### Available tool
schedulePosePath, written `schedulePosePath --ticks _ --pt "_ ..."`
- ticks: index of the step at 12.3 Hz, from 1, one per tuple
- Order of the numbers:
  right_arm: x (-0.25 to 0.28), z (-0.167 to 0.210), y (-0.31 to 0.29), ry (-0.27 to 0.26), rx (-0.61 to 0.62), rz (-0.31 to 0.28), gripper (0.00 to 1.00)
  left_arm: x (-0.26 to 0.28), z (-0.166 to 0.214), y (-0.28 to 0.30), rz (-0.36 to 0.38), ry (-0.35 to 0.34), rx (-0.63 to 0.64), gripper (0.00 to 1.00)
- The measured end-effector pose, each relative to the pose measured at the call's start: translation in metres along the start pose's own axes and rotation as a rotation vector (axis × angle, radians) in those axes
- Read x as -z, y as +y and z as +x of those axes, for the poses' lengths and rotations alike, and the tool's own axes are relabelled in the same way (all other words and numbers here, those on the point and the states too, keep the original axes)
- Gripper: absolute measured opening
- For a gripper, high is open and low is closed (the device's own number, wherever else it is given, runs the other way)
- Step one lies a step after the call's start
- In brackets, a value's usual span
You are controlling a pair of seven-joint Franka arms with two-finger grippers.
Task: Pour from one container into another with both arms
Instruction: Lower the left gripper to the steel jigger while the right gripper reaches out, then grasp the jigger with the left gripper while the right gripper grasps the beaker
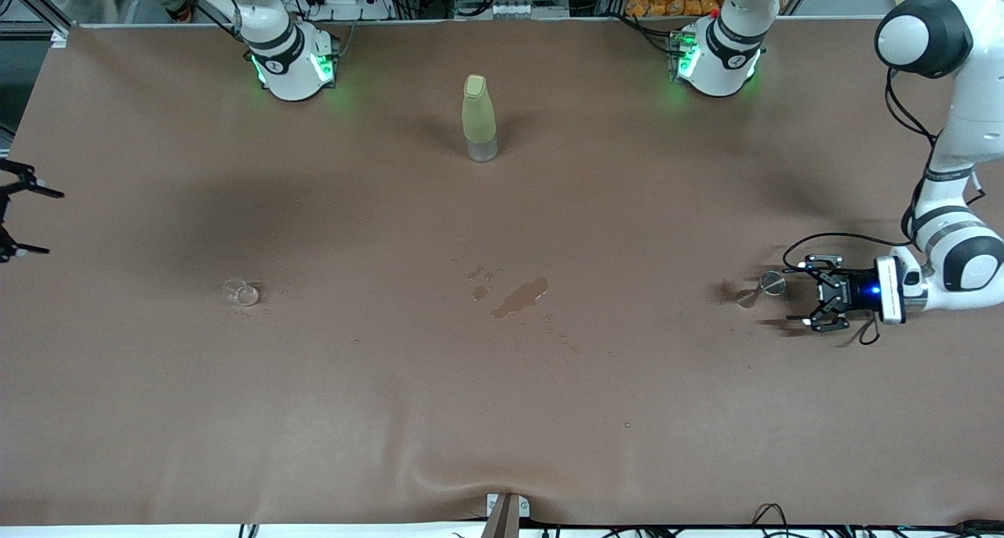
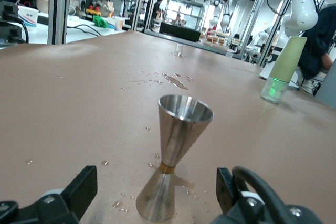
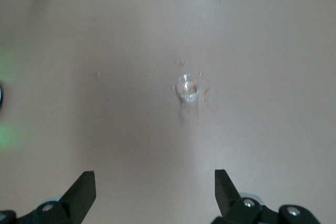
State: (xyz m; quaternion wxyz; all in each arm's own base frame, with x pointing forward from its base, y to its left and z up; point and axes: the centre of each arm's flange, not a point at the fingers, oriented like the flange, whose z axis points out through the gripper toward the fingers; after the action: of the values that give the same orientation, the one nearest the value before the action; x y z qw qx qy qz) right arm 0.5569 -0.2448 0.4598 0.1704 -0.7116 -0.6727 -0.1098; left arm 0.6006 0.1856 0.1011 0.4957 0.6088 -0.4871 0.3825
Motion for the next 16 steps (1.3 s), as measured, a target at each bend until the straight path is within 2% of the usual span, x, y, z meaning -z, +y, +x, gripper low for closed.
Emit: schedulePosePath --ticks 5,11,13,16 --pt "-0.071 -0.038 0.018 0.21 0.104 -0.026 1.0 -0.014 -0.002 -0.003 -0.01 0.034 -0.033 1.0" --pt "-0.17 -0.082 0.031 0.48 0.125 -0.083 1.0 -0.038 -0.015 -0.005 -0.016 0.125 -0.04 1.0" --pt "-0.198 -0.093 0.034 0.546 0.143 -0.117 1.0 -0.041 -0.016 -0.005 -0.017 0.136 -0.051 1.0" --pt "-0.232 -0.104 0.036 0.616 0.171 -0.167 1.0 -0.041 -0.016 -0.005 -0.018 0.139 -0.065 1.0"
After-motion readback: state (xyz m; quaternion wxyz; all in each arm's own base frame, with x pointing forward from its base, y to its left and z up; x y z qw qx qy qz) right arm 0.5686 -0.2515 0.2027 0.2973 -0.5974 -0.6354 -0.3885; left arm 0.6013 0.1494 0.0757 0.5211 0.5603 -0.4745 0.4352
